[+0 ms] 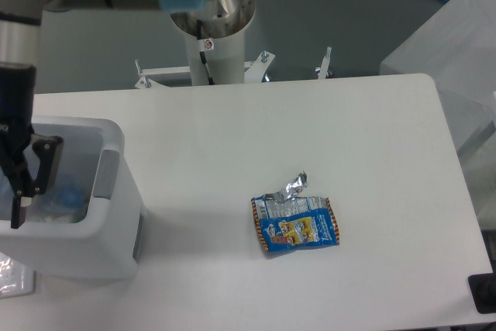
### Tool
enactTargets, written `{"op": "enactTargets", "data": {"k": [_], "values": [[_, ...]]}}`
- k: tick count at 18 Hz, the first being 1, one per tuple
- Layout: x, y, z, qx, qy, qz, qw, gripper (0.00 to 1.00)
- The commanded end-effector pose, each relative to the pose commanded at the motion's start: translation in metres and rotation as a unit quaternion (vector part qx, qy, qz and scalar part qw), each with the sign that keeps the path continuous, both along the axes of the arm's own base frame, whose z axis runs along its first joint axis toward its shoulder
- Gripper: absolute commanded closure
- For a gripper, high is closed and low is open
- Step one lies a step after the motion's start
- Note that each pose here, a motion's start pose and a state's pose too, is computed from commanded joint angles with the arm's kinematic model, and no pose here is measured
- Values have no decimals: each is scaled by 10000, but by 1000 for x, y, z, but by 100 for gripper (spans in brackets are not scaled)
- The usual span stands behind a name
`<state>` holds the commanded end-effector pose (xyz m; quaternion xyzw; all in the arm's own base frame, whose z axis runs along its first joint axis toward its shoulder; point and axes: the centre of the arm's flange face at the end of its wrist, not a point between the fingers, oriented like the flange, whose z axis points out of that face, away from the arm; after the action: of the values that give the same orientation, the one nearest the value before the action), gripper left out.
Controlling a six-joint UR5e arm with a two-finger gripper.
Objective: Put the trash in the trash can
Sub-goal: 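Open the gripper to drop the bottle into the bin, then move the open gripper above the blue snack wrapper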
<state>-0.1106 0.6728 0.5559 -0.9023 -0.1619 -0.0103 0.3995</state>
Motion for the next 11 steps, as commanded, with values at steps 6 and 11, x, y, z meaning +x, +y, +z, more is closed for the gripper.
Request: {"op": "enactTargets", "data": {"k": [6,11], "values": [[-33,-14,4,9,3,309,9995,0],[-148,-78,-16,-228,-98,1274,9915,0]]}}
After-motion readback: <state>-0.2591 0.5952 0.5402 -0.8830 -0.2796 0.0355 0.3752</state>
